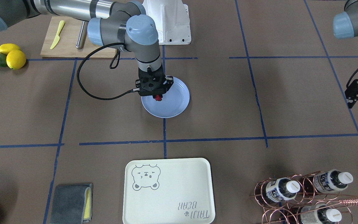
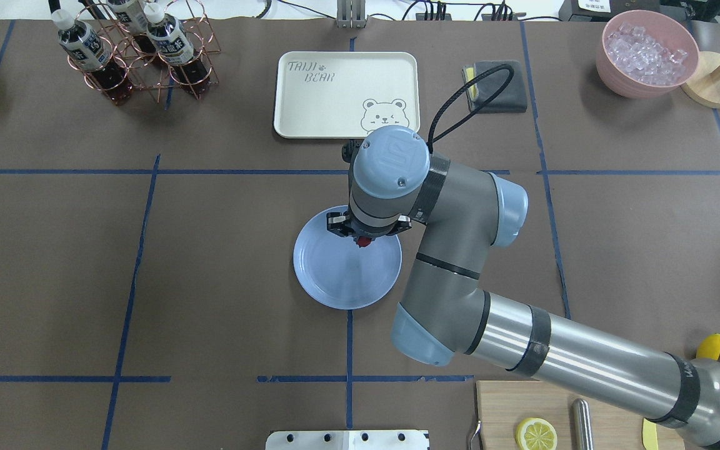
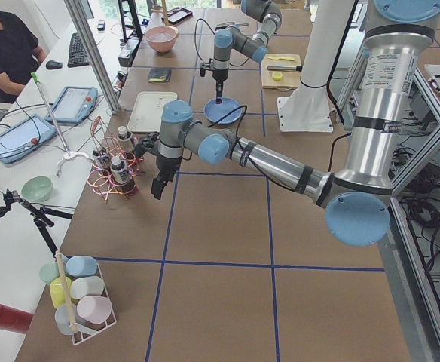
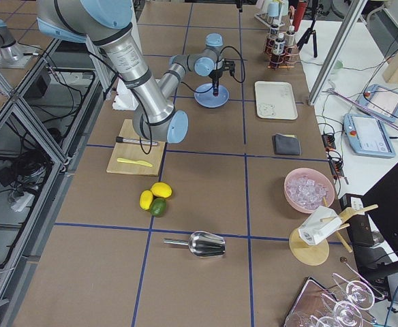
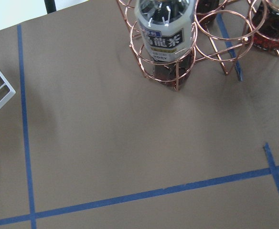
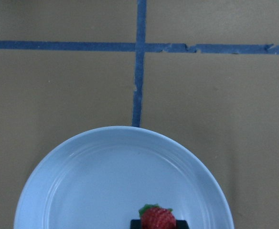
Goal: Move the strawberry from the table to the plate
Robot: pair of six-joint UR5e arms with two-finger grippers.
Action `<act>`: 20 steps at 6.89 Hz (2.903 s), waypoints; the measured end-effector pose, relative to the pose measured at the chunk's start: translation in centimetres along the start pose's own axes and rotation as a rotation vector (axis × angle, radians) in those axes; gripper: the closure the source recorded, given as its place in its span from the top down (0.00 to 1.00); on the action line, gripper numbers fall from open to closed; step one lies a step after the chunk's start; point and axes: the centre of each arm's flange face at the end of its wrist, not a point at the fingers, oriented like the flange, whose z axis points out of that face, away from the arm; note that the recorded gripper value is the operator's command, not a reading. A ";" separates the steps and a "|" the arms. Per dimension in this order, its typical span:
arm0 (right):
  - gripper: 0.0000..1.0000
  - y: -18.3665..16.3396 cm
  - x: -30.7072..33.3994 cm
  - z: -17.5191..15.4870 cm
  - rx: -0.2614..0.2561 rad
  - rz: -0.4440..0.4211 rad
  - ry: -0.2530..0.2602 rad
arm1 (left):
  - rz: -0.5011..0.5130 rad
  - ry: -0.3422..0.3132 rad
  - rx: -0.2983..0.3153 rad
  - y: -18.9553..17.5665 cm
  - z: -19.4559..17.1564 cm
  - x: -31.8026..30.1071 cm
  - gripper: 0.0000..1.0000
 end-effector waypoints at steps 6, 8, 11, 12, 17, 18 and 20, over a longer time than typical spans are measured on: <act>1.00 0.4 -2.2 3.0 0.001 -0.010 -0.003 | -0.008 0.002 -0.006 0.3 0.0 -1.3 1.00; 1.00 0.3 -2.8 2.5 0.000 0.009 -0.014 | -0.011 0.001 -0.009 0.3 0.2 -1.4 1.00; 1.00 -0.8 -1.5 -3.0 -0.002 0.045 0.024 | -0.019 0.037 -0.032 0.5 0.9 -1.3 1.00; 1.00 -1.7 0.9 -6.5 -0.002 0.053 0.064 | -0.024 0.078 -0.053 0.8 1.4 -1.2 1.00; 1.00 -7.4 32.1 -17.2 -0.082 -0.167 0.108 | 0.010 0.130 -0.091 2.7 1.7 -5.5 1.00; 1.00 -8.2 39.4 -18.5 -0.109 -0.206 0.099 | -0.017 0.142 -0.110 4.0 1.7 -8.5 1.00; 1.00 -8.2 54.5 -20.2 -0.150 -0.240 0.090 | -0.124 0.156 -0.177 7.0 1.5 -13.7 1.00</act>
